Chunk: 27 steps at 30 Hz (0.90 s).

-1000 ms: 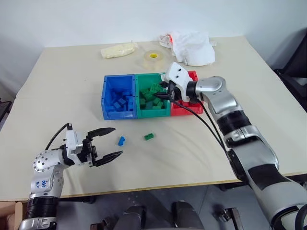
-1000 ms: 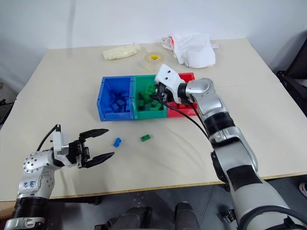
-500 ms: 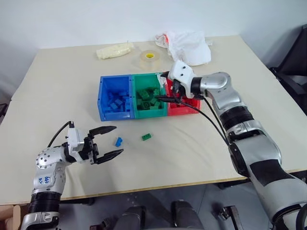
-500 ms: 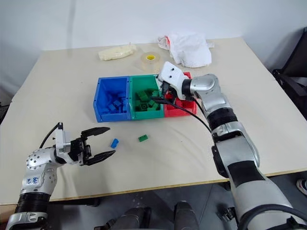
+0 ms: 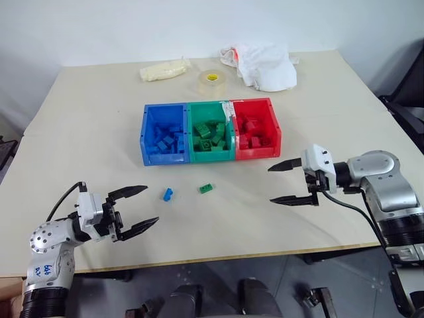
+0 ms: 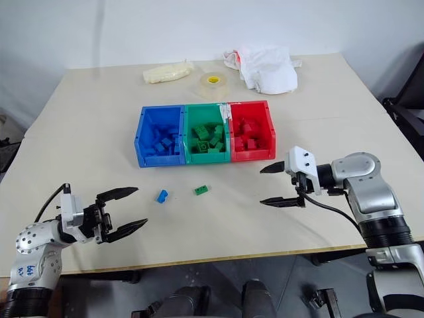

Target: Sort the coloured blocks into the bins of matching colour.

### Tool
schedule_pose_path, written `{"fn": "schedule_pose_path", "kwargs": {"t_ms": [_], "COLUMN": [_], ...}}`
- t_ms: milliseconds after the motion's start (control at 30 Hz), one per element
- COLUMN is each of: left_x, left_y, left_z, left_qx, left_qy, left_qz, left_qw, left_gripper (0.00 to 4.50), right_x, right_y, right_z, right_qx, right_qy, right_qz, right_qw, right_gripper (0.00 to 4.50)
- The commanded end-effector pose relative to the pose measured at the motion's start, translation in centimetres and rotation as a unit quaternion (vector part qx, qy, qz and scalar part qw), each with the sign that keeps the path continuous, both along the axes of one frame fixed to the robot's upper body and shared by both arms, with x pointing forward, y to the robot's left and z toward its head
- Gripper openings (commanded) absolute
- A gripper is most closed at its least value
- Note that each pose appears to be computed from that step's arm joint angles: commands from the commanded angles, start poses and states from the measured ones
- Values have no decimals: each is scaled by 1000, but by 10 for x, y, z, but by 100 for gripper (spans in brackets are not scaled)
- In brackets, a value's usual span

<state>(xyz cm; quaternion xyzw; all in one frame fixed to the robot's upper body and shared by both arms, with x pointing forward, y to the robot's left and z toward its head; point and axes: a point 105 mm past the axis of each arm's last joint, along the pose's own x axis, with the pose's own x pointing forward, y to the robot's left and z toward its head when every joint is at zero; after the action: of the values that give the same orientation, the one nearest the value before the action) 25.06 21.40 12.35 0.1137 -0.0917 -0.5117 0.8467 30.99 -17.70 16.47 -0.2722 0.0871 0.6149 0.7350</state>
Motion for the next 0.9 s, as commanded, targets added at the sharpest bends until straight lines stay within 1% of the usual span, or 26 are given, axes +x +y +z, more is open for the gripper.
{"fn": "schedule_pose_path", "kwargs": {"t_ms": [33,100,200,400,500,600,733,800,900], "left_x": [-3,-3,-1,0,-2,-6,-10,-12,-14], "left_y": [9,9,7,-1,-5,-8,-9,-9,-9], "left_z": [11,12,13,13,13,12,12,12,11], "left_qx": [-2,-2,-4,-10,-13,-15,-16,-16,-17], "left_qy": [-20,-20,-24,-25,-24,-22,-21,-21,-19], "left_qz": [13,14,14,6,3,3,7,9,11], "left_qw": [1000,1000,1000,1000,1000,1000,1000,1000,1000], "left_gripper": [450,450,450,450,450,450,450,450,450], "right_x": [-5,-3,1,12,17,30,44,47,50], "right_y": [-6,-2,21,84,107,136,159,164,166], "right_z": [11,11,9,-6,-15,-26,-37,-42,-46], "right_qx": [-4,-4,11,30,29,26,18,16,14], "right_qy": [-13,-14,-11,-1,4,-2,-5,-2,1], "right_qz": [-3,-5,8,61,78,80,78,78,79], "right_qw": [1000,1000,1000,998,996,996,997,997,997], "right_gripper": [448,448,448,448,448,448,448,448,390]}}
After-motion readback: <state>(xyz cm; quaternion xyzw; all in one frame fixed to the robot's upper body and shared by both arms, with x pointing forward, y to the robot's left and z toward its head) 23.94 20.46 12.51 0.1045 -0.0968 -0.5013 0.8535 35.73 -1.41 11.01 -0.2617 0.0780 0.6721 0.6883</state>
